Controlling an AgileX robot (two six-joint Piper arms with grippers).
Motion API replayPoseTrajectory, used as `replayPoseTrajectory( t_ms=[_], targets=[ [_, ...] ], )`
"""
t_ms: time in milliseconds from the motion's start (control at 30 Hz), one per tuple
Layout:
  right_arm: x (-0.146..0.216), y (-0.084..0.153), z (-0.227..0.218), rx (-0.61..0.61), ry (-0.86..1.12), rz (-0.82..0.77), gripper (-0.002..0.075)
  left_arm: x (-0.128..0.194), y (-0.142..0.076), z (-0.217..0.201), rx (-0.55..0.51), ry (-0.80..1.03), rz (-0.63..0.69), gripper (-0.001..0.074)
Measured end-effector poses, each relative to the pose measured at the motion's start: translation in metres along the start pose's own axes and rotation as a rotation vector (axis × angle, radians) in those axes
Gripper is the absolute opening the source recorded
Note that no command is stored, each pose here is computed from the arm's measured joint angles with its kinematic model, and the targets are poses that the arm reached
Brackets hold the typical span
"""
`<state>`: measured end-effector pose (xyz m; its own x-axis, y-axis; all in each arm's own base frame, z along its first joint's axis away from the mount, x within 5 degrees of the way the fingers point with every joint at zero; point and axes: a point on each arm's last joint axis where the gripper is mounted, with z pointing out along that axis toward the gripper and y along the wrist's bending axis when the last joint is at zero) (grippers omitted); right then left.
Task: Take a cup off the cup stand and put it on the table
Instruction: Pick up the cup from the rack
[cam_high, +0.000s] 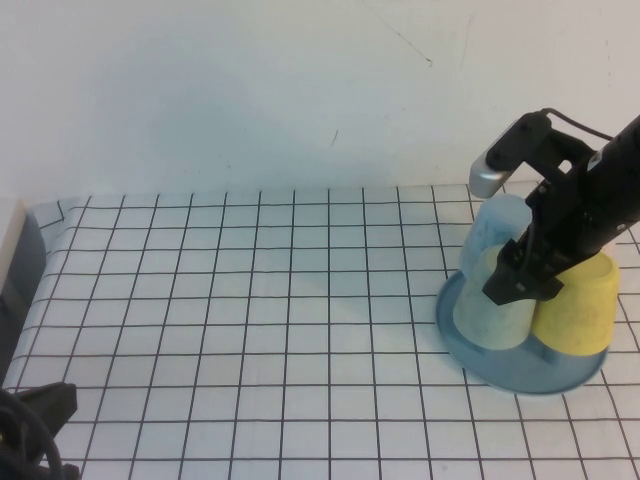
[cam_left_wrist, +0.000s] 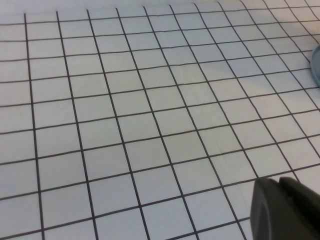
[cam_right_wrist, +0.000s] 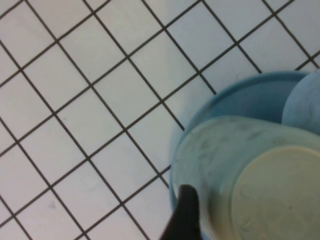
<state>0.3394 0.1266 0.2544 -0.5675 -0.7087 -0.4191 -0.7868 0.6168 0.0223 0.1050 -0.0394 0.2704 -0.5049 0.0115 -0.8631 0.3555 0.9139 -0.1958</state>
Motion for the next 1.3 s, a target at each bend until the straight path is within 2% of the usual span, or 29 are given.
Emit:
replayPoseTrajectory(
  t_ms=[200,667,867,1033,1300],
  targets=[
    [0.0,-0.003,0.01,-0.004,0.006,0.02,0.0551,0.0,0.0,0.0,0.002,-0.001,-0.001,-0.0004],
    [0.001,-0.001,0.01,-0.034,0.016,0.032,0.0551,-0.001,0.0,0.0,0.005,-0.013,-0.015,-0.0004],
    [-0.002,0.006,-0.011,-0.016,-0.02,0.017,0.0551,-0.002,-0.001,0.0,0.013,-0.018,-0.031,-0.0004],
    [-0.005,0.013,-0.041,0.033,-0.096,-0.004,0.0551,-0.005,-0.006,0.0,0.067,-0.054,-0.133,-0.0004],
    [-0.004,0.039,-0.111,0.106,-0.283,-0.034,0.0551,-0.024,-0.02,-0.005,0.284,-0.204,-0.491,-0.0004]
  ],
)
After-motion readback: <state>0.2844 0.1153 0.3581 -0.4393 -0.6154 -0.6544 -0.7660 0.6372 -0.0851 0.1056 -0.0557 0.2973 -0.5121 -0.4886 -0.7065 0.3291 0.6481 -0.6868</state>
